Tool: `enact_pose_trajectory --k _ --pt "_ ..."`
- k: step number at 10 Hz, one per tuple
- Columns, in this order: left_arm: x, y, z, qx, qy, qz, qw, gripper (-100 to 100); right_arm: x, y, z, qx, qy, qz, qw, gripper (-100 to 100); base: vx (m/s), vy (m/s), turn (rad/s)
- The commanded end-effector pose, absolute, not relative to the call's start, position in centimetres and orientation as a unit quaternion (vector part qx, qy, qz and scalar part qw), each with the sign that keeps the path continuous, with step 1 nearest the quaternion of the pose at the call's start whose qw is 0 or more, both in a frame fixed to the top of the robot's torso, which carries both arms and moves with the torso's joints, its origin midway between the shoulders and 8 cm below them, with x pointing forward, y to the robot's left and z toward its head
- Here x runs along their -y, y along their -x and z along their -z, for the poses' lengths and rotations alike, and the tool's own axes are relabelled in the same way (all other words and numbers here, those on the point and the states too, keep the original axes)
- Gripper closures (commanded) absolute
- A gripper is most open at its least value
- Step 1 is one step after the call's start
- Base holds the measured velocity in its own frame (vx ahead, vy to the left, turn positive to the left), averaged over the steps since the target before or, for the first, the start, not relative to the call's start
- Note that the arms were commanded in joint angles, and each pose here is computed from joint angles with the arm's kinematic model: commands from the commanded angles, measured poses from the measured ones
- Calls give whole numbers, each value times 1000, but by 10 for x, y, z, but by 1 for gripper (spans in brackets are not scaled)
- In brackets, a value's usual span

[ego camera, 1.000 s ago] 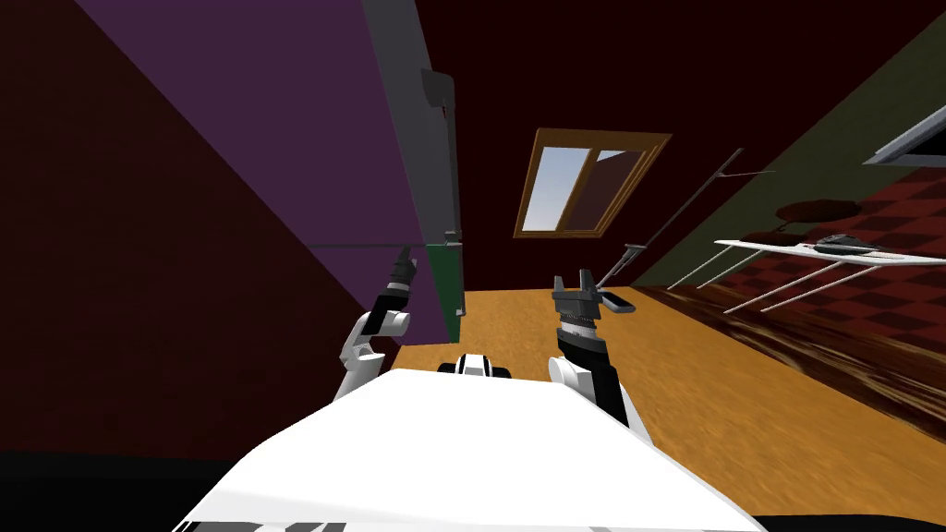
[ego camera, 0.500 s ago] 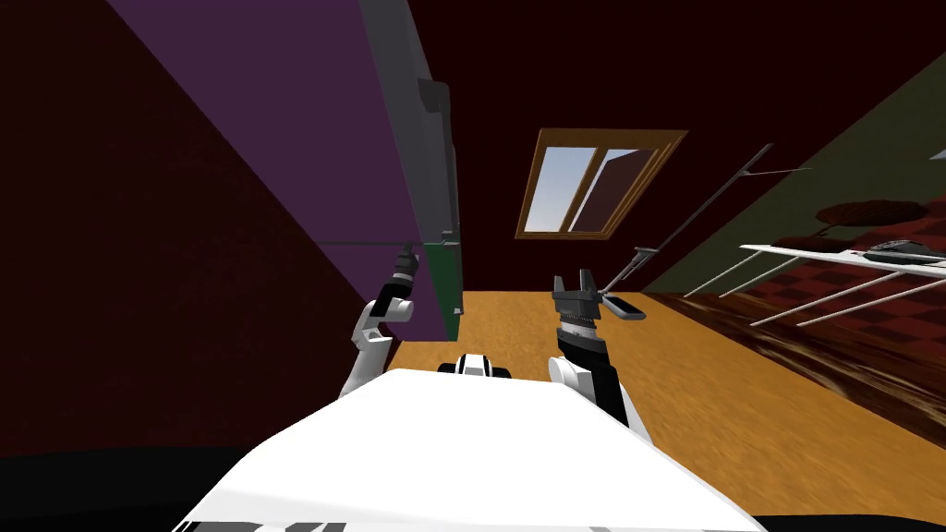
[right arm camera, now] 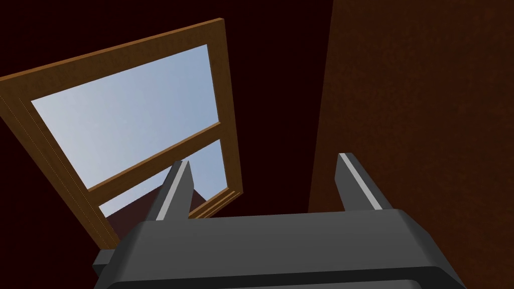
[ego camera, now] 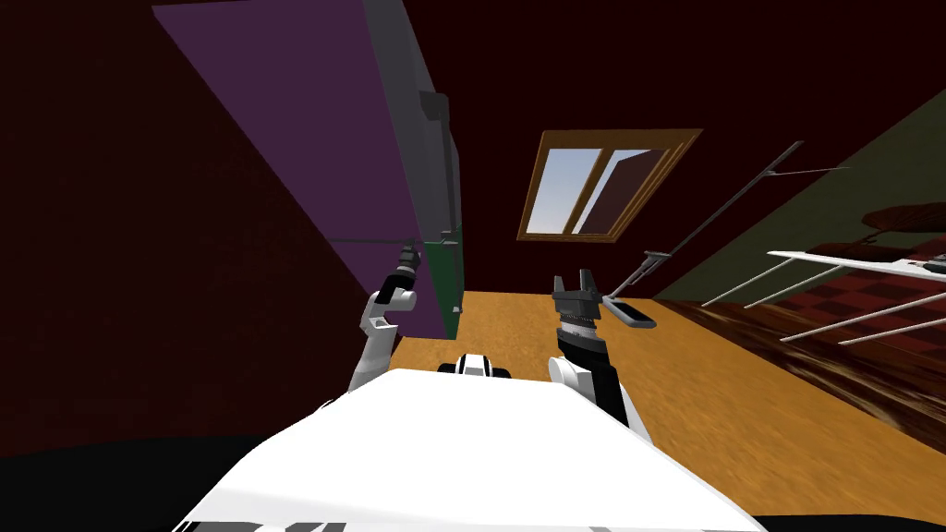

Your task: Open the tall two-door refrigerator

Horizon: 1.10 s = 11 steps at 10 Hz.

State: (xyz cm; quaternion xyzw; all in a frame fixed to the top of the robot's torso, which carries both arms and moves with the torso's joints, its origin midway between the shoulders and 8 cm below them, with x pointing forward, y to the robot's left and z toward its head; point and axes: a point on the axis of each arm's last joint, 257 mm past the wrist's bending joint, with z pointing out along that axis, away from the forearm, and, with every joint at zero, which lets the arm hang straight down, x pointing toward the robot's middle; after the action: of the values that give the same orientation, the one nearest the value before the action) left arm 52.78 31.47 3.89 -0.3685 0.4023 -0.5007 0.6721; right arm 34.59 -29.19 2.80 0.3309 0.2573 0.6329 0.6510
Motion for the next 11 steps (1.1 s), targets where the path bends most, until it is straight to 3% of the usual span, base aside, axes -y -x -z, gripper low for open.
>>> enact_pose_trajectory --k 1,11 --pt "-312 -540 -47 -401 376 506 665 -100 292 -346 -28 -257 -331 -633 651 0 -10 -55 49" --pt "-307 -585 -56 -410 421 513 625 -100 292 -346 -28 -257 -331 -633 651 0 -9 -55 62"
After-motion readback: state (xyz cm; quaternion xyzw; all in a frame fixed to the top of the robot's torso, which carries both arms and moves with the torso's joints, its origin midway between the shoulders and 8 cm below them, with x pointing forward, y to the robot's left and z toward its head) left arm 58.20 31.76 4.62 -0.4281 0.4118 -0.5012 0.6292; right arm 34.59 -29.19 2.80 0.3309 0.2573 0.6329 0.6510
